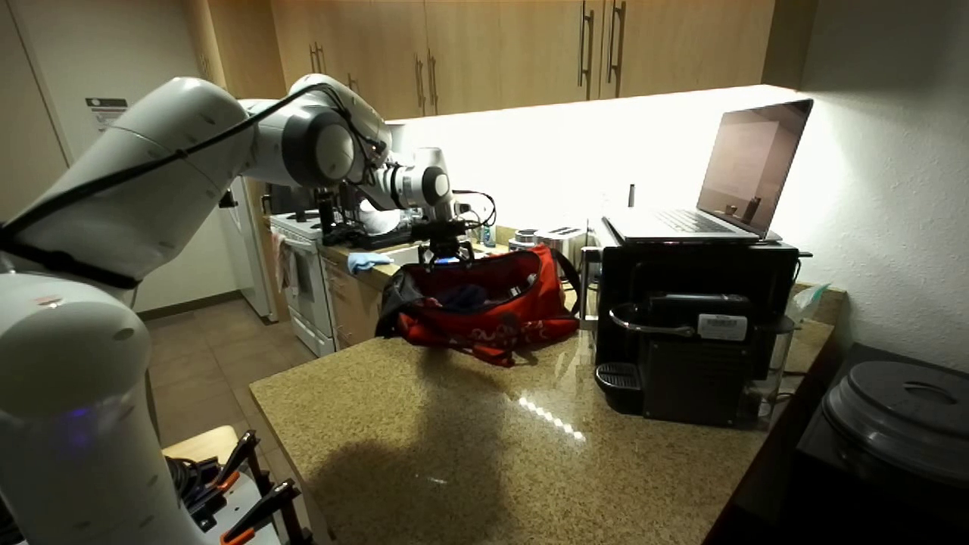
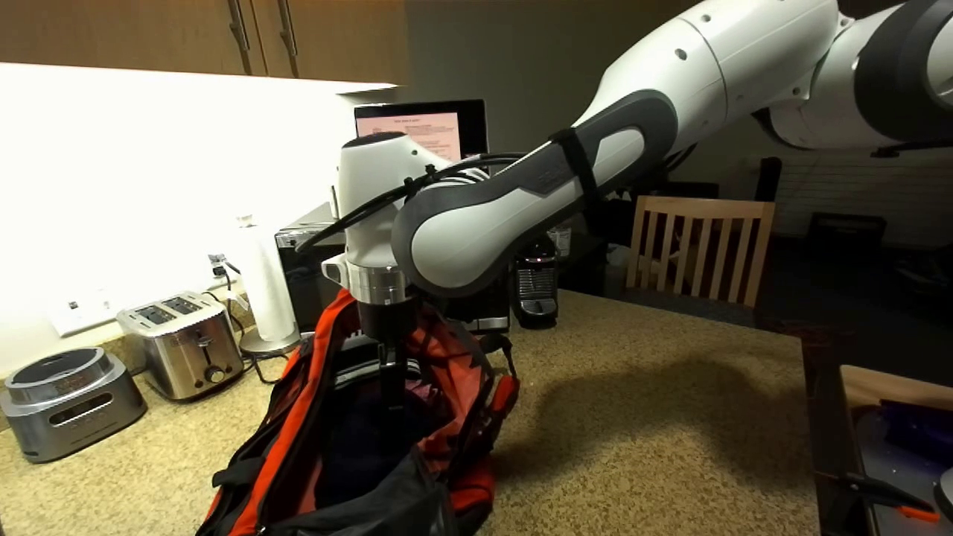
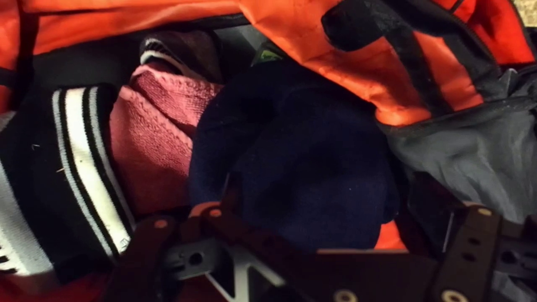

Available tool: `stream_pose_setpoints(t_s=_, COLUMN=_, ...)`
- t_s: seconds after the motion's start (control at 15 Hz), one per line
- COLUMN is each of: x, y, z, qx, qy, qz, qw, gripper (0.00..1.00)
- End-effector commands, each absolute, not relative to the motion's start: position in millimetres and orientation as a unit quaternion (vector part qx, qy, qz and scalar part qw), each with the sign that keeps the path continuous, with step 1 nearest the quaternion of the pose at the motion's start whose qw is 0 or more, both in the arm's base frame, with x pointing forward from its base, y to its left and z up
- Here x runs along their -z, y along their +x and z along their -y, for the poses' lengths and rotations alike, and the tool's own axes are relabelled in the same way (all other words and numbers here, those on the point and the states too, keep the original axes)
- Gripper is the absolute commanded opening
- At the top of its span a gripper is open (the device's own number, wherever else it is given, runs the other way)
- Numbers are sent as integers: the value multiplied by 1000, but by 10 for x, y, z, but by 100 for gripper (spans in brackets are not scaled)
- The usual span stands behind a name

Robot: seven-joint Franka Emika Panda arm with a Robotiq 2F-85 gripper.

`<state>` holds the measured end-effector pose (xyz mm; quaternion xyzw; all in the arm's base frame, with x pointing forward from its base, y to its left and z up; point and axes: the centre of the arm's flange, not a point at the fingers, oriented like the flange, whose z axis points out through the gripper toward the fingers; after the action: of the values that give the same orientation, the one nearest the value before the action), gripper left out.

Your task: Remove the head sock from the bag and put it on the counter

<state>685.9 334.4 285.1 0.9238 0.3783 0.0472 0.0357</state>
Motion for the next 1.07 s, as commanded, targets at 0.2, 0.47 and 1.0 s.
stream_pose_setpoints(t_s=0.2, x=-2640, y=7005, z=-3270, qx=-38, qy=917, qz=-394, qw=45, gripper=100)
stream_pose_setpoints(t_s=0.47, x=-2579, y=7010, z=-3273, qx=-39, qy=918, qz=-392, qw=43, gripper=100)
stream_pose_setpoints(t_s=1.0, x=-2467, y=7027, z=-3229, qx=-31, qy=919, qz=-391, qw=47, gripper=100)
